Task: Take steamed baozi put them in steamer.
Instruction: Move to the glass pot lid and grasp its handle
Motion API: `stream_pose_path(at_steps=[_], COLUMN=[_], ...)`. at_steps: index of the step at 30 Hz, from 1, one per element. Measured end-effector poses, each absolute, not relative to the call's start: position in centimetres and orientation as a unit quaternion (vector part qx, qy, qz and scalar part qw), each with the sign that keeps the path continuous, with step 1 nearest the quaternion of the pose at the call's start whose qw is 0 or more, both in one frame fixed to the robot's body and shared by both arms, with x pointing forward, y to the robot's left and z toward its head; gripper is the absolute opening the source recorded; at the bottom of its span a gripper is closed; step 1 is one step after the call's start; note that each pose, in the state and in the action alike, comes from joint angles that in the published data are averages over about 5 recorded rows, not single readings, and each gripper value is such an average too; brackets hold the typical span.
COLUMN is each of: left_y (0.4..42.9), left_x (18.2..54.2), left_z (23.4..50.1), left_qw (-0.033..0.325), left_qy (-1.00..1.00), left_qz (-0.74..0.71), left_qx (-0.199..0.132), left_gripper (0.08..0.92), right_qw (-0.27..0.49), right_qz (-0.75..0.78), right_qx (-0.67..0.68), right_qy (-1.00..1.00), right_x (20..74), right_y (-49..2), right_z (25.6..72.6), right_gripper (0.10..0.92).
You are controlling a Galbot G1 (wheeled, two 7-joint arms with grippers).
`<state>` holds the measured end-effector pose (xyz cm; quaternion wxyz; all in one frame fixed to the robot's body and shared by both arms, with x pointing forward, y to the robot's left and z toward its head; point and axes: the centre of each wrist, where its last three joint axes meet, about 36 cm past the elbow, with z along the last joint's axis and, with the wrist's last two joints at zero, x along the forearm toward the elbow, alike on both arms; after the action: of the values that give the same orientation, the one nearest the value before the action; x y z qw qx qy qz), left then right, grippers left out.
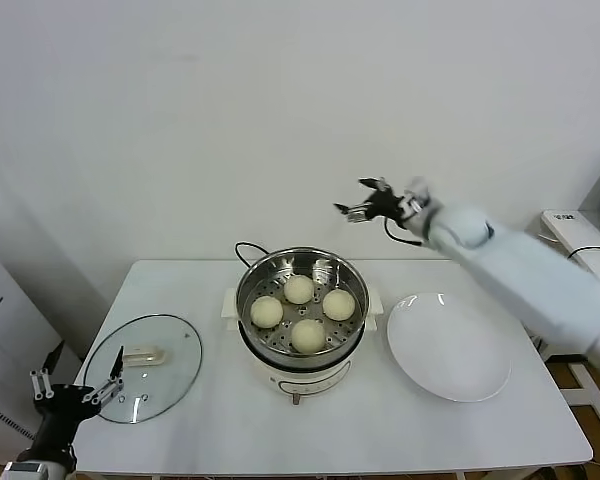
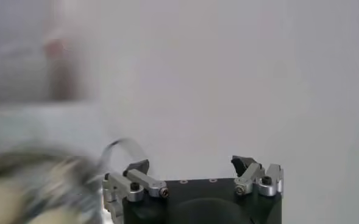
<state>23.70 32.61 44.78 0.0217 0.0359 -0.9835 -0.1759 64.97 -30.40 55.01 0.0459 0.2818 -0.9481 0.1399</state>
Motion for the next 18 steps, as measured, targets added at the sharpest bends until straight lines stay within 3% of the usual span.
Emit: stream_pose_path(at_steps=[10, 18], left_y=[32.5, 33.4], left_x=[24.5, 24.6], left_z=[43.5, 42.2], left_qw=[0.03, 0.032], left_qy=[-0.982, -0.973], left_qz=[-0.184, -0.226], left_qx=[0.025, 0.023], left_gripper=[0.823, 0.823], right_qw=[0.019, 0.03], right_qz=[0.0, -0.05], right_qx=[0.147, 0.092], right_qy=[-0.989, -0.994], right_x=[54.9, 43.6], right_y=[-34.7, -35.0], right_z=[42.8, 37.0], right_gripper=[0.823, 0.823])
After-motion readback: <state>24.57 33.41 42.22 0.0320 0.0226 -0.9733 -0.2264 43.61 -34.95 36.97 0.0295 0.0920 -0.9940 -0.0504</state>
